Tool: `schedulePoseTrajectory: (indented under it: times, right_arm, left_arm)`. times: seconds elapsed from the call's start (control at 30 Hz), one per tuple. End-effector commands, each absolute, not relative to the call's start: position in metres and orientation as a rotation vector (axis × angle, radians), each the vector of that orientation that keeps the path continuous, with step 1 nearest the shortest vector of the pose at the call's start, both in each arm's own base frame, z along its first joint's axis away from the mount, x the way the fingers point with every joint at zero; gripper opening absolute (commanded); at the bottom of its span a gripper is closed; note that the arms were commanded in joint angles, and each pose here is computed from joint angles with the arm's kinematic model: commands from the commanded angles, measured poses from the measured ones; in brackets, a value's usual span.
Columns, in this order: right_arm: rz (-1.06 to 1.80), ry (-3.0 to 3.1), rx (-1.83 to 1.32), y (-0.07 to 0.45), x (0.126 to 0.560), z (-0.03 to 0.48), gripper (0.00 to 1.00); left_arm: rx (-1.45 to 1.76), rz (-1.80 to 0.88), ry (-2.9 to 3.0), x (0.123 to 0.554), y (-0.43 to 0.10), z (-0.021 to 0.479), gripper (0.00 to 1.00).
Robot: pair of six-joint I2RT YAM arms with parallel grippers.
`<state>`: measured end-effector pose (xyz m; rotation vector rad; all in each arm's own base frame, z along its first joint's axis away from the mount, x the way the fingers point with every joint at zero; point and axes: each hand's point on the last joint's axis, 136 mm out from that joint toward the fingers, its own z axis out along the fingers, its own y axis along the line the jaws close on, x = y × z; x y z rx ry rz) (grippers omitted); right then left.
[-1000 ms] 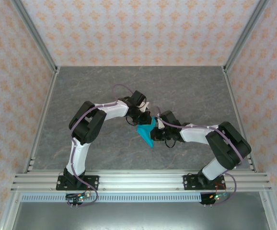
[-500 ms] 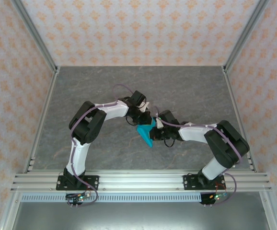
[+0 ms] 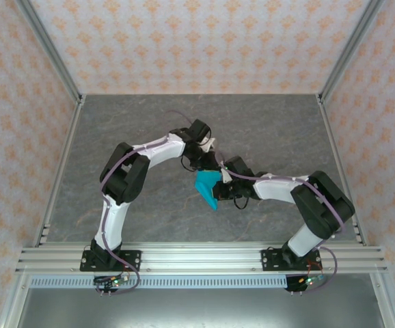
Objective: Fold a paper plane with a square sheet of paper (fold left side to right side)
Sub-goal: Third fold the triangle at the center of the table.
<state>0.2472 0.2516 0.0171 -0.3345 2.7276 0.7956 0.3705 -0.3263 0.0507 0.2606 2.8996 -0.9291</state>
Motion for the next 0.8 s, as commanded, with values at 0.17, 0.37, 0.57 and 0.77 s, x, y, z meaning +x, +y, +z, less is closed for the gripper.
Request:
schedulePoseTrajectory:
  times: [0.17,0.37,0.57,0.77]
  right_arm:
    - [0.595,2.907,-0.353,0.225,0.221,-0.023,0.08]
    - [0.604,2.903,-0.361,0.230,0.224,-0.022,0.08]
    - [0.604,2.903,-0.365,0.230,0.224,-0.022,0.08]
    - [0.603,2.904,-0.370,0.231,0.224,-0.022,0.08]
  left_arm:
    - [0.180,-0.881,2.895,0.389,-0.284,0.071,0.23]
    - [0.141,-0.853,2.883,0.366,-0.253,0.081,0.14]
    - [0.047,-1.013,2.841,0.335,-0.256,0.082,0.11]
    - [0.094,-1.041,2.872,0.310,-0.274,0.071,0.10]
